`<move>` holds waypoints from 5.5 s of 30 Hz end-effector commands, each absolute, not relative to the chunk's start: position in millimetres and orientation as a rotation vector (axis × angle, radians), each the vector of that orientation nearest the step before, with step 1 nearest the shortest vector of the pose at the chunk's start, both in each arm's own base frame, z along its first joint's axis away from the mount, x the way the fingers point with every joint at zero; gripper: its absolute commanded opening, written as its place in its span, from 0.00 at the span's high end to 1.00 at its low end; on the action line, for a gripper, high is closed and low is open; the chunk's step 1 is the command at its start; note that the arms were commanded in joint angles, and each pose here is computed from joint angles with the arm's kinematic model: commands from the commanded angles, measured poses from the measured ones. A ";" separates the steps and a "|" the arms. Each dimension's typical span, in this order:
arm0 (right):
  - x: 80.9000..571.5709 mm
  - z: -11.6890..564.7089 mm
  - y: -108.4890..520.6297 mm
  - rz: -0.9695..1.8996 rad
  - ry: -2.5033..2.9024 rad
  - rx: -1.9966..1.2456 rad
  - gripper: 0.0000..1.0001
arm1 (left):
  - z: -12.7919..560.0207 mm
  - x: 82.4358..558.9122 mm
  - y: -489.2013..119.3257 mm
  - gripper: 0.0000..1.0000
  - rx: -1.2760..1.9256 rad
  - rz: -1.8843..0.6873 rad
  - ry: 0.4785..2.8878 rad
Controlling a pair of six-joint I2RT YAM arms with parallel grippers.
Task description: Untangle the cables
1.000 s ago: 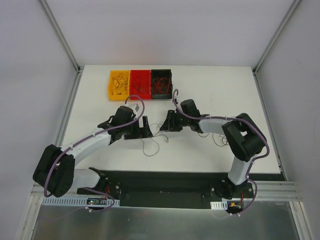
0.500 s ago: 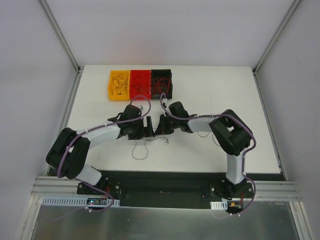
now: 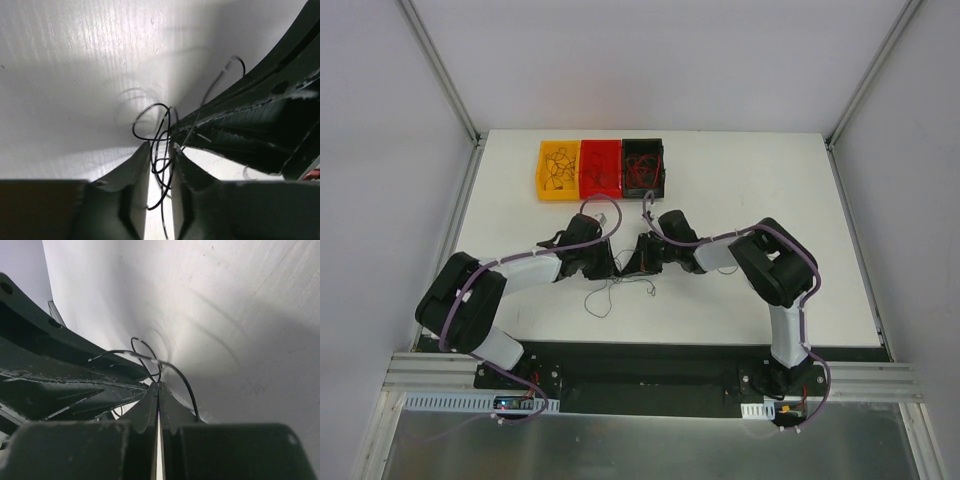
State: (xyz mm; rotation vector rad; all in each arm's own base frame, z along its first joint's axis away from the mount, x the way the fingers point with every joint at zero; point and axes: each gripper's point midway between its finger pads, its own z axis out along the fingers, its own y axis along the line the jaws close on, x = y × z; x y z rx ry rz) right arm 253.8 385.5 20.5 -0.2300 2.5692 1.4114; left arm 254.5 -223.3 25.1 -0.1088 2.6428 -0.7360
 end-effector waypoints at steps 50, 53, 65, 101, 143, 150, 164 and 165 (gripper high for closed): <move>285.1 124.8 149.9 0.244 2.051 -0.256 0.49 | 82.7 611.9 -30.2 1.00 -0.066 0.245 2.258; 285.8 124.5 149.4 0.242 2.052 -0.256 0.49 | 74.9 611.9 -33.4 1.00 -0.042 0.179 2.290; 283.2 125.7 151.5 0.268 2.050 -0.259 0.49 | 126.1 596.6 -15.0 0.64 0.074 0.318 2.241; 250.3 69.6 37.2 0.203 2.404 0.532 0.07 | 233.1 343.9 -250.6 0.09 0.439 -0.605 2.197; 254.1 89.0 33.7 0.175 2.535 0.310 0.34 | 266.9 299.5 -261.4 0.14 0.611 -0.483 1.995; 252.7 61.3 44.1 0.241 2.656 0.333 0.35 | 261.6 302.5 -260.2 0.13 0.609 -0.461 2.004; 243.2 32.0 78.6 0.424 2.695 0.282 0.53 | 264.2 299.1 -263.1 0.12 0.612 -0.492 1.999; 244.4 30.2 82.1 0.438 2.699 0.274 0.53 | 264.2 299.7 -262.5 0.12 0.611 -0.487 1.999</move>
